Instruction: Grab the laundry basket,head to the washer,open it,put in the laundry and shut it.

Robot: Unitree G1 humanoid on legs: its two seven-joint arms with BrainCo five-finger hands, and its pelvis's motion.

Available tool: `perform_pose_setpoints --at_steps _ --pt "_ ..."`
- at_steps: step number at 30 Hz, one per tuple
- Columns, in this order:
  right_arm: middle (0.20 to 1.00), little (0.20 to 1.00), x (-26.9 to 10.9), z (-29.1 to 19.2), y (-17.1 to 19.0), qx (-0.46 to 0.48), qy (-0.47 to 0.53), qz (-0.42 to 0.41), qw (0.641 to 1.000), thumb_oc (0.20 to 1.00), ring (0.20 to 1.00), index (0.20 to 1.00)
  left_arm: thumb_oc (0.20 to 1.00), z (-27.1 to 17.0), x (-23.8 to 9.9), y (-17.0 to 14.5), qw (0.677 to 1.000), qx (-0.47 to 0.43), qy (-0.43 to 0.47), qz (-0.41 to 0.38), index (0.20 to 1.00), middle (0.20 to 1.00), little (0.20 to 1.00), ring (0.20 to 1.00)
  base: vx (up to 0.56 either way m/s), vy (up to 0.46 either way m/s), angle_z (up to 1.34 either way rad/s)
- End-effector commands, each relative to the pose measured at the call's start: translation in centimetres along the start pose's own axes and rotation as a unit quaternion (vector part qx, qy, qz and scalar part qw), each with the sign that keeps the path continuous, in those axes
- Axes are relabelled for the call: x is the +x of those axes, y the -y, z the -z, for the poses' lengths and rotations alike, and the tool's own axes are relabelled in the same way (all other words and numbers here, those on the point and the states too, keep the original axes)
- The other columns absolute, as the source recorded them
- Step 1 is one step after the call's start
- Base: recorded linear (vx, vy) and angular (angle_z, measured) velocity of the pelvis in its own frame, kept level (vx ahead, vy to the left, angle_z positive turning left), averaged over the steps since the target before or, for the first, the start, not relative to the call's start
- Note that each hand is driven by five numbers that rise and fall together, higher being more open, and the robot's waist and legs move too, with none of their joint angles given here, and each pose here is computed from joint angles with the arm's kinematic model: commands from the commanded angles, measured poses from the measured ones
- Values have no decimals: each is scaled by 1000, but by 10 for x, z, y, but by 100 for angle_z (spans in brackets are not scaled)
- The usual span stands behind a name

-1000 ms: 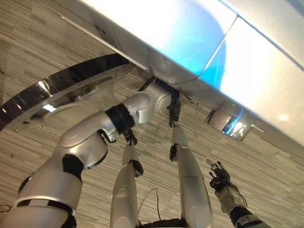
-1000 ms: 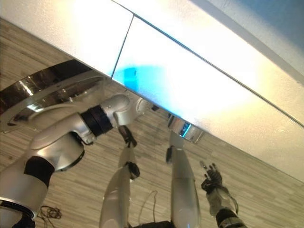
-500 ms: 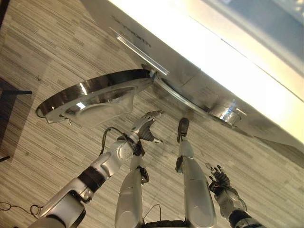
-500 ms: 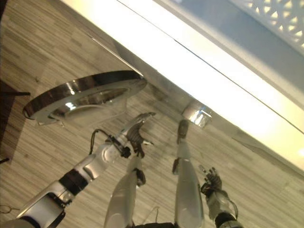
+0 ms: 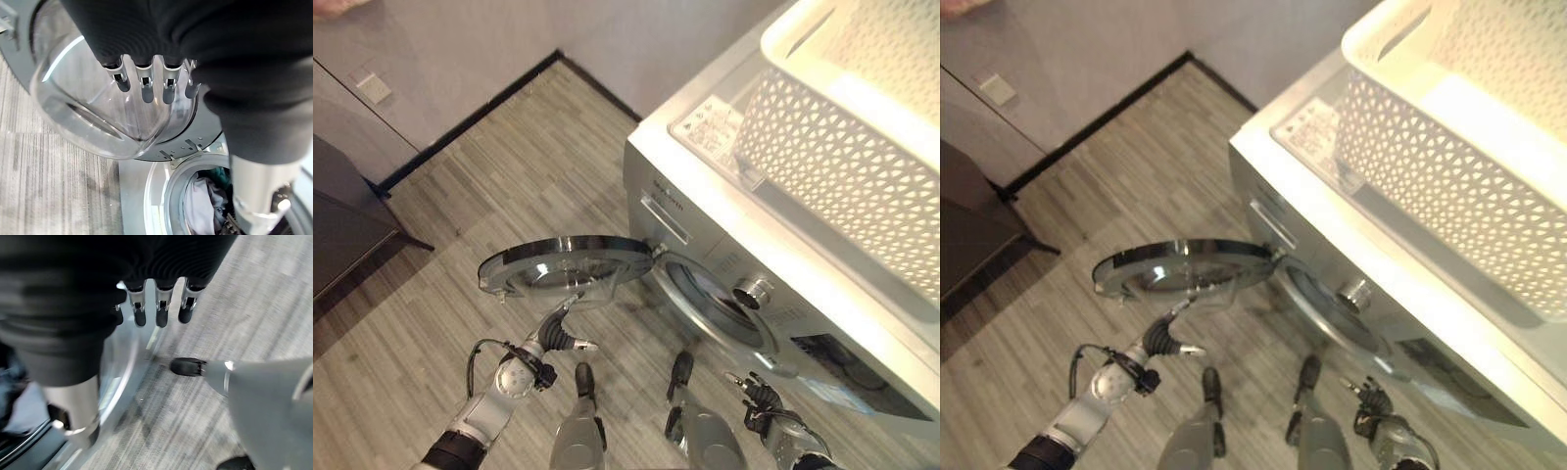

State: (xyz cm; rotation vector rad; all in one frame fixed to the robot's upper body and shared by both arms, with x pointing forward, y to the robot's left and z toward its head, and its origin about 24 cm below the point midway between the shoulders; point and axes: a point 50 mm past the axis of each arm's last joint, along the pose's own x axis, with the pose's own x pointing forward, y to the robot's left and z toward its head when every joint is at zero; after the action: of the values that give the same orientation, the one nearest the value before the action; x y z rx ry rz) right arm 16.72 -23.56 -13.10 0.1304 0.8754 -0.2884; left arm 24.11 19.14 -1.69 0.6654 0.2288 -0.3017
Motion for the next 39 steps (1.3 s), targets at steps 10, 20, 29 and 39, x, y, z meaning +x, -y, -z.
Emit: perform_pose_setpoints --at_steps 10,20,29,39 --pt "1000 1000 -25 69 33 -113 -116 2 987 1000 1000 1000 1000 1 -38 -77 979 -32 49 -193 1000 1000 1000 1000 6 264 -52" --pt "1000 1000 -27 81 21 -103 -142 -12 984 1000 1000 1000 1000 12 -48 -115 958 10 11 -287 1000 1000 1000 1000 -170 250 -51" --pt "1000 1000 -24 76 -2 -152 -129 -63 978 1000 1000 1000 1000 51 -77 -145 935 9 -99 -342 1000 1000 1000 1000 -162 0 -23" --pt "1000 1000 -21 80 2 -175 -166 -29 970 1000 1000 1000 1000 57 -59 -190 910 55 -164 -377 1000 1000 1000 1000 -38 -116 13"
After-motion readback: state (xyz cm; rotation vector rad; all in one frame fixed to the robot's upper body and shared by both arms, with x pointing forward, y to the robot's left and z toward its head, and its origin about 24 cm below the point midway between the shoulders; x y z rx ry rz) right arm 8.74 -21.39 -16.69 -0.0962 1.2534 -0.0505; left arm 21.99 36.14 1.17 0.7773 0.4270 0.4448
